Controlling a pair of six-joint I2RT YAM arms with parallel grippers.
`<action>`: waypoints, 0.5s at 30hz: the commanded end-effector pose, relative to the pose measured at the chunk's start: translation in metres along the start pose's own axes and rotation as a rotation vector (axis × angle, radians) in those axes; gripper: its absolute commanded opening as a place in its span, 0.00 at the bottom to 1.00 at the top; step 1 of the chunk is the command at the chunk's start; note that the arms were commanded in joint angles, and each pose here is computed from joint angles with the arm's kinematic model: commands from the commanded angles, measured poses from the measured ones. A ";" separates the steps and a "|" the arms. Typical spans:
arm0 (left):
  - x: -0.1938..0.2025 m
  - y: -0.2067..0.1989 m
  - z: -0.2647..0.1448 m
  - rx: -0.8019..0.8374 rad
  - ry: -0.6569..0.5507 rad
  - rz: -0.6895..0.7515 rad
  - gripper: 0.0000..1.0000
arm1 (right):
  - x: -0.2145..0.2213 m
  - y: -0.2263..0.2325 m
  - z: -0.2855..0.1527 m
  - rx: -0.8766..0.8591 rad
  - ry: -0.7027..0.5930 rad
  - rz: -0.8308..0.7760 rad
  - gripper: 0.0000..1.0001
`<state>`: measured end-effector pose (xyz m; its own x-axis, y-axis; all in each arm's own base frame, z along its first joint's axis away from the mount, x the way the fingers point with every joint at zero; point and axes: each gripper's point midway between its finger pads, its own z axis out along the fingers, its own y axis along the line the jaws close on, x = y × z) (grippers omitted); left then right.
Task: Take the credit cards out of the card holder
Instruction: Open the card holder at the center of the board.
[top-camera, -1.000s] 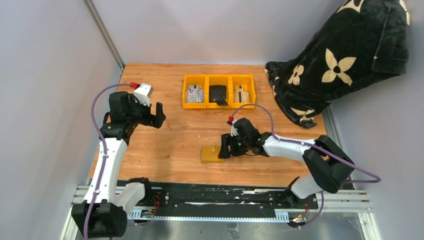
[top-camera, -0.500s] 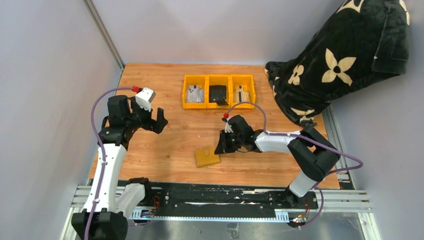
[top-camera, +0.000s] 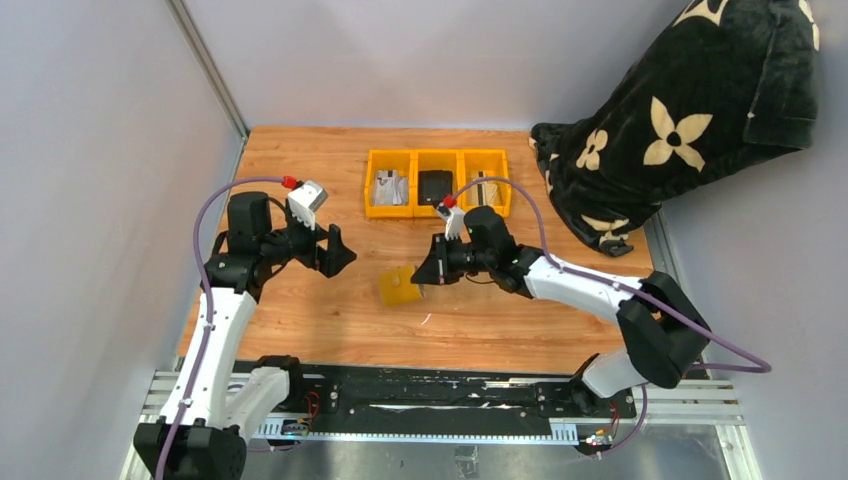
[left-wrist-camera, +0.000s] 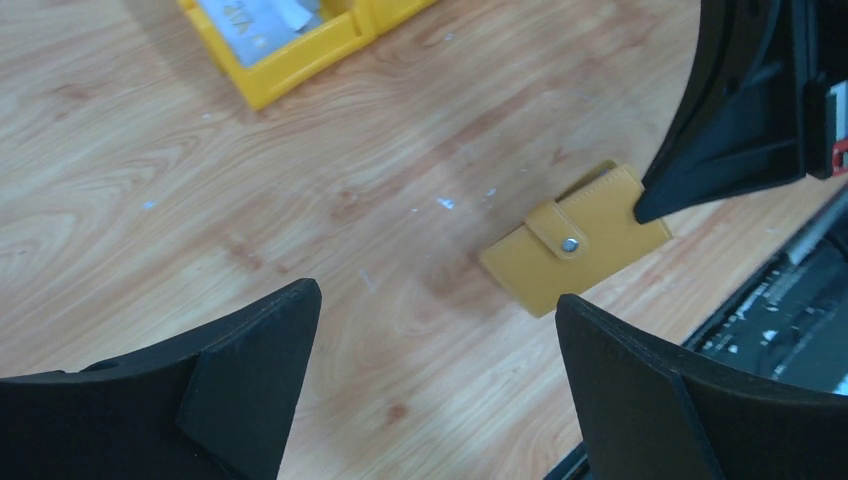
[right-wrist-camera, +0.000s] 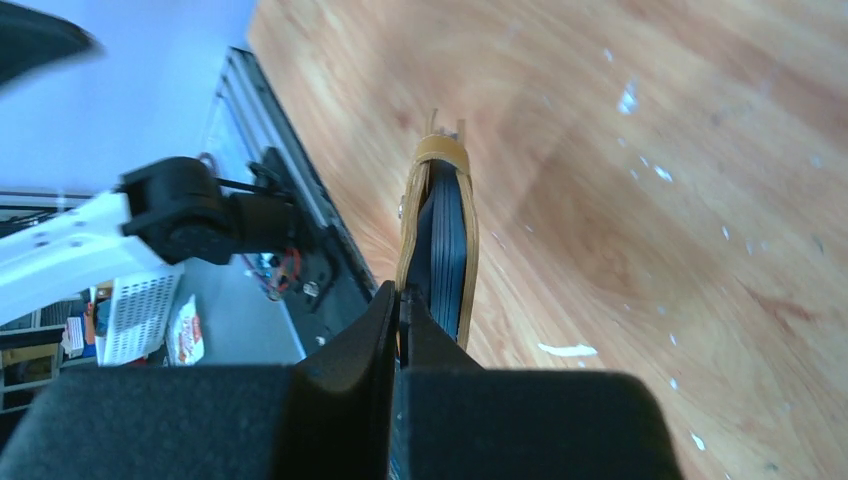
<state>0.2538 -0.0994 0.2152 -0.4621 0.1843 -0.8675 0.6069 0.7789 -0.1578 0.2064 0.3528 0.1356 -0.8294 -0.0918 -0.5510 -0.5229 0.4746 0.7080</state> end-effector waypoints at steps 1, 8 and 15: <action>-0.013 -0.027 -0.001 0.099 -0.038 -0.056 1.00 | -0.037 0.051 -0.015 -0.124 -0.087 -0.083 0.00; -0.047 -0.056 -0.018 0.181 -0.206 -0.209 1.00 | -0.081 0.102 -0.037 -0.221 -0.192 -0.131 0.00; -0.041 -0.077 -0.027 0.268 -0.168 -0.307 1.00 | -0.108 0.139 -0.062 -0.305 -0.288 -0.150 0.00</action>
<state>0.2220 -0.1411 0.2746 -0.4739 -0.1113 -0.8735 0.6234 0.6582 -0.4220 0.2200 0.3729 0.2717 -0.7082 0.0633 -0.7031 -0.6612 0.2895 0.6921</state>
